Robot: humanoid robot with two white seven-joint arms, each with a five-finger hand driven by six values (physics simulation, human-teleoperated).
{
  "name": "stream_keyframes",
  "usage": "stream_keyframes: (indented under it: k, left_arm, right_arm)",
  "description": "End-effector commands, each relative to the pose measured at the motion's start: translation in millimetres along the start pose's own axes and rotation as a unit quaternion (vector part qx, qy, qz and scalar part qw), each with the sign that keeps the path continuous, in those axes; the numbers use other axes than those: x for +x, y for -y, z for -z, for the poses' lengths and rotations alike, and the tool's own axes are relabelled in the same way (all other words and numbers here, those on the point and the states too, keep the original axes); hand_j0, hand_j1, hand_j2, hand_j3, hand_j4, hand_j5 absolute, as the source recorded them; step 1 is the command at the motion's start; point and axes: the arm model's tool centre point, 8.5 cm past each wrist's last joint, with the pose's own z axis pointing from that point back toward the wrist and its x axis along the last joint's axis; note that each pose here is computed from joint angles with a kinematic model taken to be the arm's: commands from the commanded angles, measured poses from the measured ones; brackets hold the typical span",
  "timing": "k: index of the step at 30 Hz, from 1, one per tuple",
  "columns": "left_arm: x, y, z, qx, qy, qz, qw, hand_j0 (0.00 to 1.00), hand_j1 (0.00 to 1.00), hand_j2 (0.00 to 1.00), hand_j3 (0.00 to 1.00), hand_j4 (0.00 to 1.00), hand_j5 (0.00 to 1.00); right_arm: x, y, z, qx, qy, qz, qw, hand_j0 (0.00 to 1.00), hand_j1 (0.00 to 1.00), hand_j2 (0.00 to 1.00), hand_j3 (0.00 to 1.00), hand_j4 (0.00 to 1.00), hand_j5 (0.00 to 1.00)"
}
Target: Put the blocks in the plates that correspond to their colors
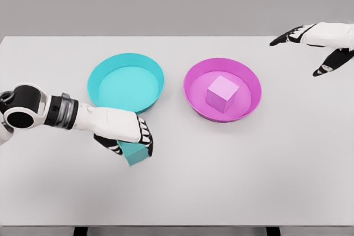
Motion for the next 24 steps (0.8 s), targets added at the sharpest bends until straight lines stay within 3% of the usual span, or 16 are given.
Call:
stream_keyframes:
  k: [1, 15, 17, 22, 24]
  left_arm:
    - [5.1, -6.9, -0.5, 0.009, 0.006, 0.007, 0.9999, 0.63, 0.63, 0.63, 0.63, 0.63, 0.63]
    - [5.6, -40.6, -19.2, 0.054, -0.009, 0.037, 0.9978, 0.61, 0.61, 0.61, 0.61, 0.61, 0.61]
    - [3.2, -49.9, -28.4, 0.074, -0.018, 0.04, 0.9963, 0.61, 0.61, 0.61, 0.61, 0.61, 0.61]
    - [-4.6, -56.0, -36.8, 0.086, -0.032, 0.038, 0.9951, 0.61, 0.61, 0.61, 0.61, 0.61, 0.61]
    - [-11.8, -67.4, -39.0, 0.109, -0.04, 0.038, 0.9925, 0.61, 0.61, 0.61, 0.61, 0.61, 0.61]
  right_arm:
    - [9.5, -4.2, 7.3, 0.012, 0.013, -0.008, 0.9998, 1.0, 1.0, 1.0, 1.0, 1.0, 1.0]
    - [14.0, 5.7, 12.2, 0.006, 0.02, -0.018, 0.9996, 1.0, 1.0, 1.0, 1.0, 1.0, 1.0]
    - [14.0, 6.2, 12.0, 0.005, 0.02, -0.018, 0.9996, 1.0, 1.0, 1.0, 1.0, 1.0, 1.0]
    - [12.8, 5.9, 10.5, 0.005, 0.017, -0.018, 0.9997, 1.0, 1.0, 1.0, 1.0, 1.0, 1.0]
    - [12.5, 6.9, 10.0, 0.004, 0.016, -0.019, 0.9997, 1.0, 1.0, 1.0, 1.0, 1.0, 1.0]
